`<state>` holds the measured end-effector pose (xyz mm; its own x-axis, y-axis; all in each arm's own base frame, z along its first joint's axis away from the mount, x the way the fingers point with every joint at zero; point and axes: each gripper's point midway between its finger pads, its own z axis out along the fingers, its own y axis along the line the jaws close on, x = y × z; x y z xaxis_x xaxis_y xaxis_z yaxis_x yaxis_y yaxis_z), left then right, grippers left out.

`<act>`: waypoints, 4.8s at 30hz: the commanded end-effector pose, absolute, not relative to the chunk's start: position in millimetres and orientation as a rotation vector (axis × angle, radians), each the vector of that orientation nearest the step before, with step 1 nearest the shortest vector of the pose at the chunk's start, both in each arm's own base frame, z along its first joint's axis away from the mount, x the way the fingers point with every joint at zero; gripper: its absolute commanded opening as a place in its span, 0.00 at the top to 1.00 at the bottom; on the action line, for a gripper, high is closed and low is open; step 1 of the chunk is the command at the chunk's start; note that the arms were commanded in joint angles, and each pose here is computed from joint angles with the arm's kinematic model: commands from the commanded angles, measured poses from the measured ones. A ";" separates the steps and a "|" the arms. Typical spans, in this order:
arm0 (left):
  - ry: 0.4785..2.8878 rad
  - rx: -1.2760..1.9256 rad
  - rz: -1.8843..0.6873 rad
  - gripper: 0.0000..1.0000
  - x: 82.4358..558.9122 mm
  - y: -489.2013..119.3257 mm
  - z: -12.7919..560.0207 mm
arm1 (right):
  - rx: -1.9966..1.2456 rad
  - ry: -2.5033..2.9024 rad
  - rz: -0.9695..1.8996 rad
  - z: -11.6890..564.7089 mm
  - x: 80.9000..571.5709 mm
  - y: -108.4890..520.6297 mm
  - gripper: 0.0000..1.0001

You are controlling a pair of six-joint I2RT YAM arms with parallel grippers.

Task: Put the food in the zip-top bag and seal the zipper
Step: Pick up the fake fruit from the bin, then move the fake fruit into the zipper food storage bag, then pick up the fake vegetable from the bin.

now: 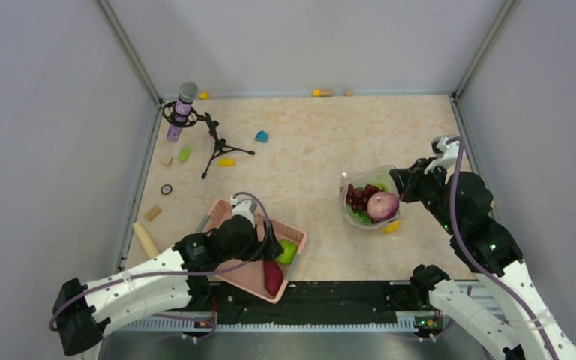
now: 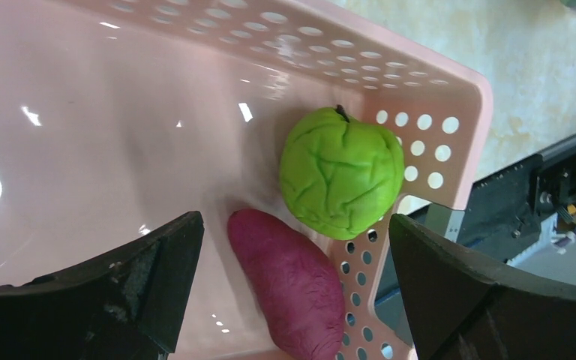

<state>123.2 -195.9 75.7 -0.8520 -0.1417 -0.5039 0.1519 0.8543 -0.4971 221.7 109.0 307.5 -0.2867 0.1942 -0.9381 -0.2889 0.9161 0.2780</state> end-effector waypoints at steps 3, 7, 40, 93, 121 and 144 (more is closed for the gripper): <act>2.456 0.074 -0.881 0.01 124.7 -227.9 84.2 | -0.041 1.724 0.462 326.4 226.6 103.8 1.00; 2.467 0.079 -0.870 0.01 128.3 -233.5 78.2 | -0.043 1.730 0.462 324.7 227.0 104.4 1.00; 2.409 0.052 -0.718 0.81 157.3 -231.8 94.6 | -0.049 1.739 0.462 321.9 227.1 105.3 1.00; 1.750 0.631 -0.984 0.70 216.5 -438.6 332.4 | -0.036 1.731 0.449 321.5 225.7 101.0 1.00; 1.763 0.641 -0.899 0.01 175.2 -414.2 338.1 | -0.042 1.733 0.464 320.9 224.5 103.4 1.00; 2.364 0.027 -0.358 0.01 138.7 -197.3 150.7 | -0.061 1.752 0.475 316.7 226.2 108.3 1.00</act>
<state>148.1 -237.6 178.2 -0.6908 -0.0321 -0.7223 0.2638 0.9189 -0.2932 221.7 107.8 302.3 -0.2896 0.1928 -0.9375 -0.2825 0.9187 0.2762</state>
